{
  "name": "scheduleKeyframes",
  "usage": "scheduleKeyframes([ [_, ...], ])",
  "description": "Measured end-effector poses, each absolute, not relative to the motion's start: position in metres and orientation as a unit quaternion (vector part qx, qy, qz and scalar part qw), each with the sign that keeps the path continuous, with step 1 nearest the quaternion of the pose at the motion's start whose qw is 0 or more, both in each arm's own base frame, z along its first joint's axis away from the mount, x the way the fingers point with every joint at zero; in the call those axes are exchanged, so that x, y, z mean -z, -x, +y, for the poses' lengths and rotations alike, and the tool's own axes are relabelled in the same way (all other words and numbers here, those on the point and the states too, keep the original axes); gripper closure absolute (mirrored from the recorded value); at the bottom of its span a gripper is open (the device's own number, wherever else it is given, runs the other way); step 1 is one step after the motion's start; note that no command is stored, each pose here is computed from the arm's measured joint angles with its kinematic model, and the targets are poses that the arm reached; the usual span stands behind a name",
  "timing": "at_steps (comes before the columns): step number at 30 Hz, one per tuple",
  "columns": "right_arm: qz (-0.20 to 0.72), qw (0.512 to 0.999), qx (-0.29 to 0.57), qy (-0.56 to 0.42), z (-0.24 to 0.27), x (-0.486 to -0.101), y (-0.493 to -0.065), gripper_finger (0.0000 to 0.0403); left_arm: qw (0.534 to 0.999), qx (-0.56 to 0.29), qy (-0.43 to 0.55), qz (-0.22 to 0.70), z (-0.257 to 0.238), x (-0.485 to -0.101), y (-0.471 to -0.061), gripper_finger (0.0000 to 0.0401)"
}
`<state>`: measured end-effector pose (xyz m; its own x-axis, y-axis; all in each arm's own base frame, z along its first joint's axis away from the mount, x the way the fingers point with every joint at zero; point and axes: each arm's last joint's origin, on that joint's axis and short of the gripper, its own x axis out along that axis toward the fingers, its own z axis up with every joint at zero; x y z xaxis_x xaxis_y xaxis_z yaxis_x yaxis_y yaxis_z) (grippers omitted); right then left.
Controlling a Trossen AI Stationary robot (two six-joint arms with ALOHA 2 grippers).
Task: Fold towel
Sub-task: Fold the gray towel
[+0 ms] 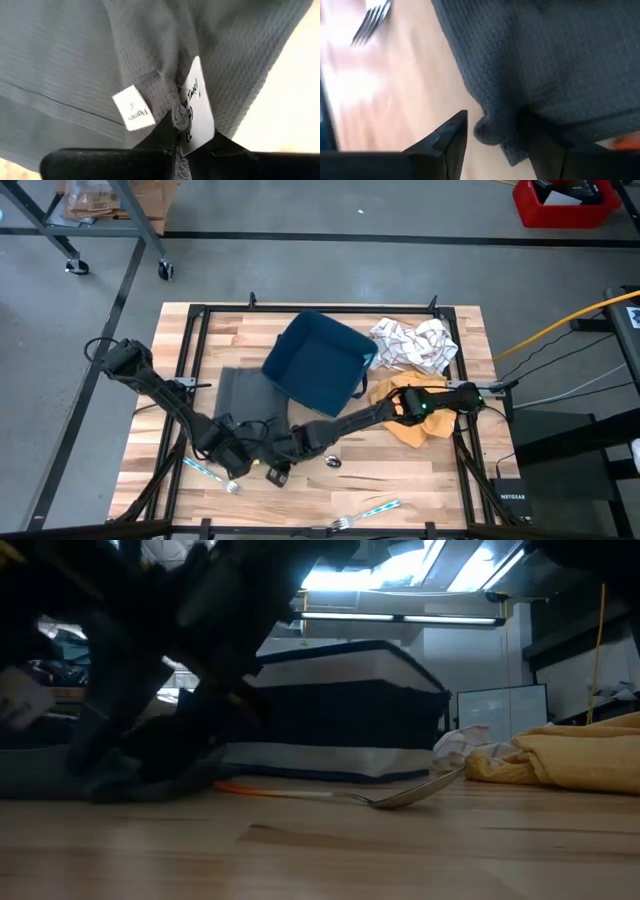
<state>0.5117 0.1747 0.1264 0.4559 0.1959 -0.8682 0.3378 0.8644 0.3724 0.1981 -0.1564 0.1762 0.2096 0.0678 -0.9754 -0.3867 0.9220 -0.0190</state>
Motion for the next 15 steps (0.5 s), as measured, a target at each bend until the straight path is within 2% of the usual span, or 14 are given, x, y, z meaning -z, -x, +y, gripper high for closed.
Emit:
scheduleKeyframes([
  [8,0.55,0.801,-0.011,-0.235,0.228,-0.125,-0.488,0.0221,0.788,-0.107,0.145,0.589,-0.174,-0.2,-0.206,0.0384],
  [15,0.559,0.798,-0.033,-0.222,0.252,-0.124,-0.476,0.0221,0.789,-0.103,0.074,0.601,-0.168,-0.199,-0.202,0.0384],
])
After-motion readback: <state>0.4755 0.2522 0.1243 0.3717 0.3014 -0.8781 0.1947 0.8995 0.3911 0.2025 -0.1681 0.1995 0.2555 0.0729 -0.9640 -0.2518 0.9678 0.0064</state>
